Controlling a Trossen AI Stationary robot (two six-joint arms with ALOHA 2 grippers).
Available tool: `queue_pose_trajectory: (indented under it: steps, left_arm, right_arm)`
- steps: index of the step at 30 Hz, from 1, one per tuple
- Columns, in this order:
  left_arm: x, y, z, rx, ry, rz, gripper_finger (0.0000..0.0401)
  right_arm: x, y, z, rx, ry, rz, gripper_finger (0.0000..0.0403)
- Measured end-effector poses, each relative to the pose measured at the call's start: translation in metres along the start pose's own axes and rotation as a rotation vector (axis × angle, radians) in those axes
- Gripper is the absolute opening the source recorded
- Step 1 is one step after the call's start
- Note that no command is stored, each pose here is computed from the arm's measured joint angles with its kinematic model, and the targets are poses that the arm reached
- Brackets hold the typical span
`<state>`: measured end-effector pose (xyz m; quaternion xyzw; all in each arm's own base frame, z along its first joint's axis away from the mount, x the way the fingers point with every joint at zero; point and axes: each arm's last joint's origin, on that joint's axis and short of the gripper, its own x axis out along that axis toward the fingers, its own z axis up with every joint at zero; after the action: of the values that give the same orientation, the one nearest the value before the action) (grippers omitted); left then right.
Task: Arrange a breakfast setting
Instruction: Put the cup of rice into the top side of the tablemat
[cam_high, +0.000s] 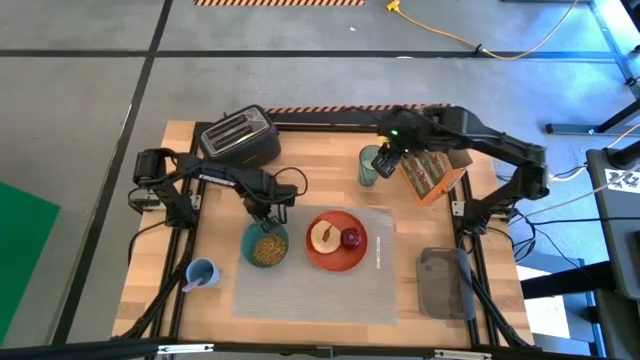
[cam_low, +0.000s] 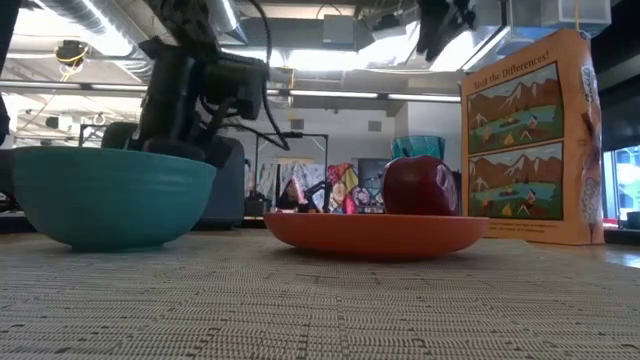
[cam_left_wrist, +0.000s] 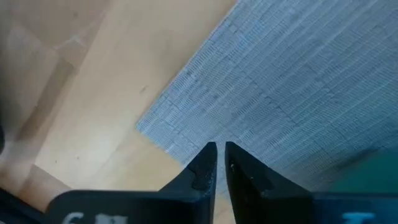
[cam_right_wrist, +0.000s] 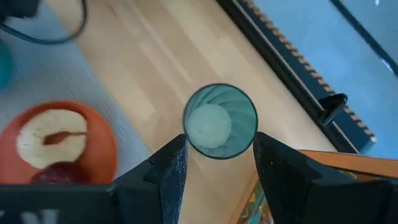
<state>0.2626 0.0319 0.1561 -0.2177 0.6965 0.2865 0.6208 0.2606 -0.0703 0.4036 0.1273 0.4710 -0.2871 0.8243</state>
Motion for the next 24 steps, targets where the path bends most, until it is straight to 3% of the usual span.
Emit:
queue_pose_trajectory:
  steps: [12,18,24]
  left_arm:
    - [-0.047,-0.002,0.01,-0.003,-0.061,0.031,0.0129]
    - [-0.101,0.005,0.005,0.039,-0.245,-0.066,0.0147]
    - [-0.145,0.024,-0.011,0.058,-0.439,-0.183,0.0148]
  right_arm:
    - [0.068,-0.015,0.026,-0.172,0.117,-0.036,0.0177]
    - [0.102,-0.028,0.037,-0.244,0.166,0.02,0.0225]
    - [0.132,-0.052,0.039,-0.298,0.259,-0.003,0.0264]
